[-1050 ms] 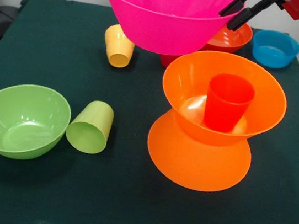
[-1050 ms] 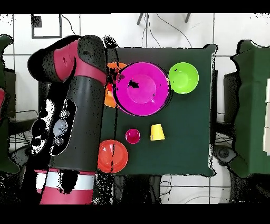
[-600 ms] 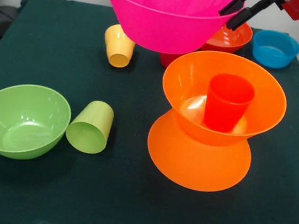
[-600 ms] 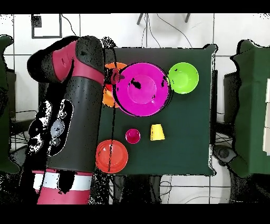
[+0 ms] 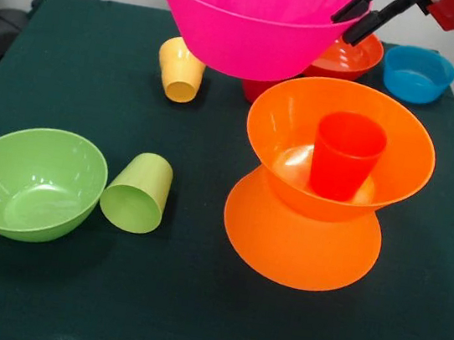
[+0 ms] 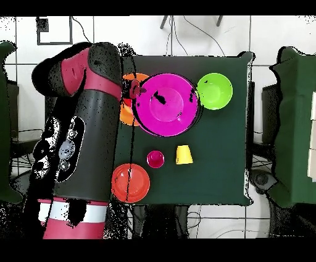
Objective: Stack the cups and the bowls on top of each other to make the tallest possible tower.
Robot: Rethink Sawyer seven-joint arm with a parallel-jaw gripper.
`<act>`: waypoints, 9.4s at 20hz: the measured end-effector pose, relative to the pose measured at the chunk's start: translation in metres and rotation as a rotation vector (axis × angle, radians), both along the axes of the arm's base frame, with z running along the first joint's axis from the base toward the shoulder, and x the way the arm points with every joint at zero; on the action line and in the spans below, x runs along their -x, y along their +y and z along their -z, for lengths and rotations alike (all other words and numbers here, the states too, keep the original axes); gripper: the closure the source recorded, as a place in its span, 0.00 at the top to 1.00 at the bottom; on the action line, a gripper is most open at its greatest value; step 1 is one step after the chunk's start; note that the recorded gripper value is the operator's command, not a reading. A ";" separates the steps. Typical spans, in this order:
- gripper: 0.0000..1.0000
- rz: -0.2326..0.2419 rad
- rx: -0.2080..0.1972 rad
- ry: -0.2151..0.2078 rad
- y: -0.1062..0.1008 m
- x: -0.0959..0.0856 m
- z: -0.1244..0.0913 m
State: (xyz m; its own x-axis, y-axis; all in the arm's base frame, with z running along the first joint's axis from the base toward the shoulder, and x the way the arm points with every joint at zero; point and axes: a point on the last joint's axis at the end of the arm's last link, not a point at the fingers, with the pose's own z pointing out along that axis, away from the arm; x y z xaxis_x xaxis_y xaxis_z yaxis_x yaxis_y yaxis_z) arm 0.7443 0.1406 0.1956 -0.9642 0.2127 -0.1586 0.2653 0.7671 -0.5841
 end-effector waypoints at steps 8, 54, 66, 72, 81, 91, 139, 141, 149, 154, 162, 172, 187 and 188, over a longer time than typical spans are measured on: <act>0.00 -0.008 0.000 -0.011 0.004 -0.005 -0.001; 0.00 0.015 0.019 -0.028 0.035 0.006 0.017; 0.00 0.020 0.017 -0.029 0.034 0.006 0.016; 0.00 0.026 0.006 -0.030 0.036 0.006 0.015; 0.00 0.029 0.004 -0.031 0.037 0.006 0.015; 0.00 0.043 0.000 -0.022 0.039 0.007 0.028; 0.00 0.090 -0.055 -0.114 0.072 -0.020 0.033; 0.00 0.092 -0.054 -0.115 0.071 -0.020 0.033; 0.00 0.097 -0.048 -0.116 0.069 -0.020 0.033; 0.00 0.090 -0.046 -0.124 0.071 -0.024 0.031; 0.00 0.075 -0.055 -0.144 0.082 -0.033 0.031; 0.00 0.067 -0.057 -0.157 0.088 -0.039 0.031; 0.00 0.082 -0.051 -0.158 0.085 -0.040 0.032; 0.00 0.082 -0.051 -0.158 0.084 -0.040 0.032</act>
